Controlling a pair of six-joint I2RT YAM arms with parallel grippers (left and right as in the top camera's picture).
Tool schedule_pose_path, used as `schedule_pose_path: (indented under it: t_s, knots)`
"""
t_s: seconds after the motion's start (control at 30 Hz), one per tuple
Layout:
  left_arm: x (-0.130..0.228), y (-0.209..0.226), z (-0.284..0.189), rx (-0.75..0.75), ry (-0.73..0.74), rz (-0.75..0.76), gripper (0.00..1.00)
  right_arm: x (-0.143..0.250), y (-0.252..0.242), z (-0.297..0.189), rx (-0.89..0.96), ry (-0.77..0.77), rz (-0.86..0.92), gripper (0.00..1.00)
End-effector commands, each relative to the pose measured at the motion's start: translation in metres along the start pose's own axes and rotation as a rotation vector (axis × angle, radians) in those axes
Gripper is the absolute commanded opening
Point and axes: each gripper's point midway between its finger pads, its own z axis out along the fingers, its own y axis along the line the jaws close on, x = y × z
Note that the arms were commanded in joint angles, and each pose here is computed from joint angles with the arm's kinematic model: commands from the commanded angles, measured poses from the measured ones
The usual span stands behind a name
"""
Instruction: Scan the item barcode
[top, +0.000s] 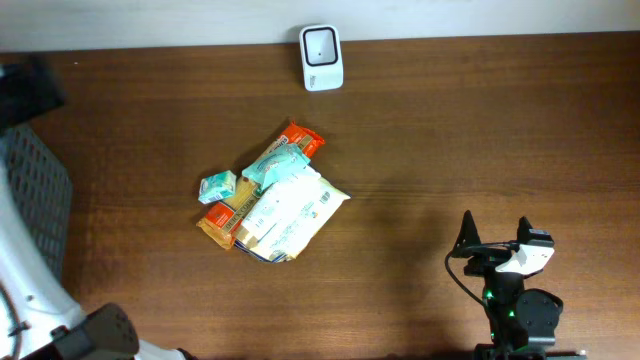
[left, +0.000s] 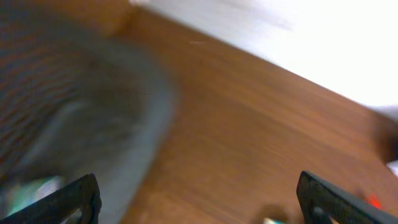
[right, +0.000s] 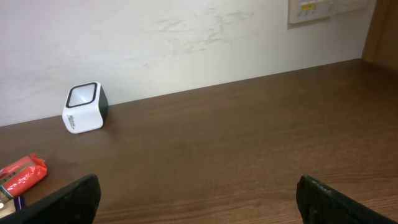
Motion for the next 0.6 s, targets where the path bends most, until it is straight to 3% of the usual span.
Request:
schedule_pose_path:
  t_s: [0.0, 0.1, 0.2, 0.37, 0.57]
  knots:
    - [0.002, 0.106, -0.009, -0.248, -0.023, -0.264, 0.99, 0.003, -0.004, 0.000, 0.016, 0.001, -0.007, 0.99]
    - [0.025, 0.179, -0.007, -0.388, 0.027, -0.374, 0.99, 0.003, -0.004, 0.000, 0.016, 0.001, -0.008, 0.99]
    - [0.073, 0.235, 0.022, -0.457, 0.172, -0.479, 0.99, 0.003, -0.004, 0.000, 0.016, 0.001, -0.007, 0.99]
    - [0.165, 0.268, 0.088, -0.463, 0.445, -0.534, 0.99, 0.003, -0.004, 0.000, 0.016, 0.001, -0.007, 0.98]
    - [0.245, 0.278, 0.149, -0.498, 0.494, -0.521, 0.99, 0.003, -0.004, 0.000, 0.016, 0.001, -0.007, 0.99]
